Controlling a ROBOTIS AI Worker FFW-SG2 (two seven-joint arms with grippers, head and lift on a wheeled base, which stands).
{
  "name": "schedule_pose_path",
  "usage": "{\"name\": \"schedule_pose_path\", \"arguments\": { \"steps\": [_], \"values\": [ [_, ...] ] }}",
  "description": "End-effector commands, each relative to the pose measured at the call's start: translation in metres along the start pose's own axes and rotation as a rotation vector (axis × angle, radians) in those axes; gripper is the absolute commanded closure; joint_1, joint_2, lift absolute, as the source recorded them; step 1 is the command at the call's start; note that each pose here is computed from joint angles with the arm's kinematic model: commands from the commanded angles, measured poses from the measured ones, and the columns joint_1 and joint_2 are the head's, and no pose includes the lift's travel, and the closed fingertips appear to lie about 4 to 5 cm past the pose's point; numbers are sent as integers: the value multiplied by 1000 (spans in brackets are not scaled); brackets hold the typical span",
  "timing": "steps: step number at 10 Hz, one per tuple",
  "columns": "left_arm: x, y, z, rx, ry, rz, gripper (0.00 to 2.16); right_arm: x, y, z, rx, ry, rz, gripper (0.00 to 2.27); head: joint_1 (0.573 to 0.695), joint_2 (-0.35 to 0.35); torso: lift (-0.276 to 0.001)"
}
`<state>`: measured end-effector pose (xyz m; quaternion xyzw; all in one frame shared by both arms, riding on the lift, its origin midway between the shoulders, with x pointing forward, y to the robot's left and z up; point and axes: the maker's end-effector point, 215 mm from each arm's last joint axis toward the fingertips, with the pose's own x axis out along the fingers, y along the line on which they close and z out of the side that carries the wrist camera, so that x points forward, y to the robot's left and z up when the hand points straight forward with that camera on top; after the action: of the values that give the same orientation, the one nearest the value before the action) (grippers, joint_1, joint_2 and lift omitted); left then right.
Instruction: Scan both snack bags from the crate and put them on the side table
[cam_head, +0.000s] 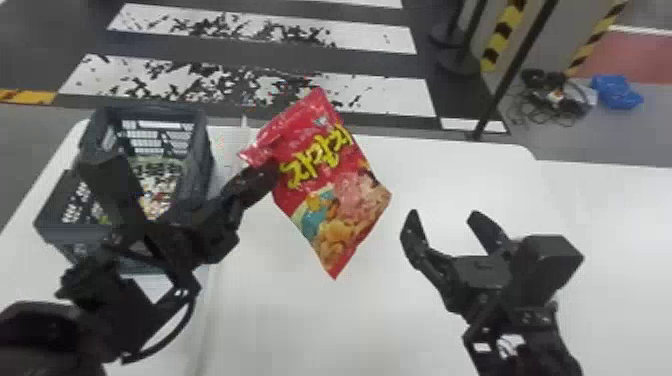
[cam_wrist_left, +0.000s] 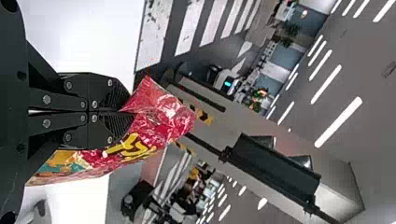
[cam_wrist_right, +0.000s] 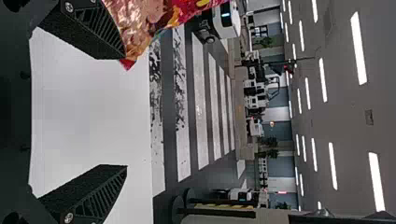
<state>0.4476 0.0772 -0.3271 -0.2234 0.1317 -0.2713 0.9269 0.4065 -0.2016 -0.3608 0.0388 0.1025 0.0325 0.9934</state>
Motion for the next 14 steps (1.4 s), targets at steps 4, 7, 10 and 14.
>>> {"name": "schedule_pose_path", "arguments": {
  "steps": [4, 7, 10, 14],
  "values": [
    [43, -6, -124, -80, 204, -38, 1963, 0, -1, 1, -1, -2, -2, 87, 695, -228, -87],
    [52, -15, -135, 30, 243, -28, 2, 0, 0, 0, 3, 2, 0, 87, 695, -268, -87],
    [44, 0, -84, 232, 167, 86, 70, 0, -1, -10, 0, 32, -2, 87, 695, -261, -87],
    [-2, 30, -3, 498, 10, 309, 66, 4, 0, -16, -5, 46, 4, 90, 695, -170, -87]
  ]
}}
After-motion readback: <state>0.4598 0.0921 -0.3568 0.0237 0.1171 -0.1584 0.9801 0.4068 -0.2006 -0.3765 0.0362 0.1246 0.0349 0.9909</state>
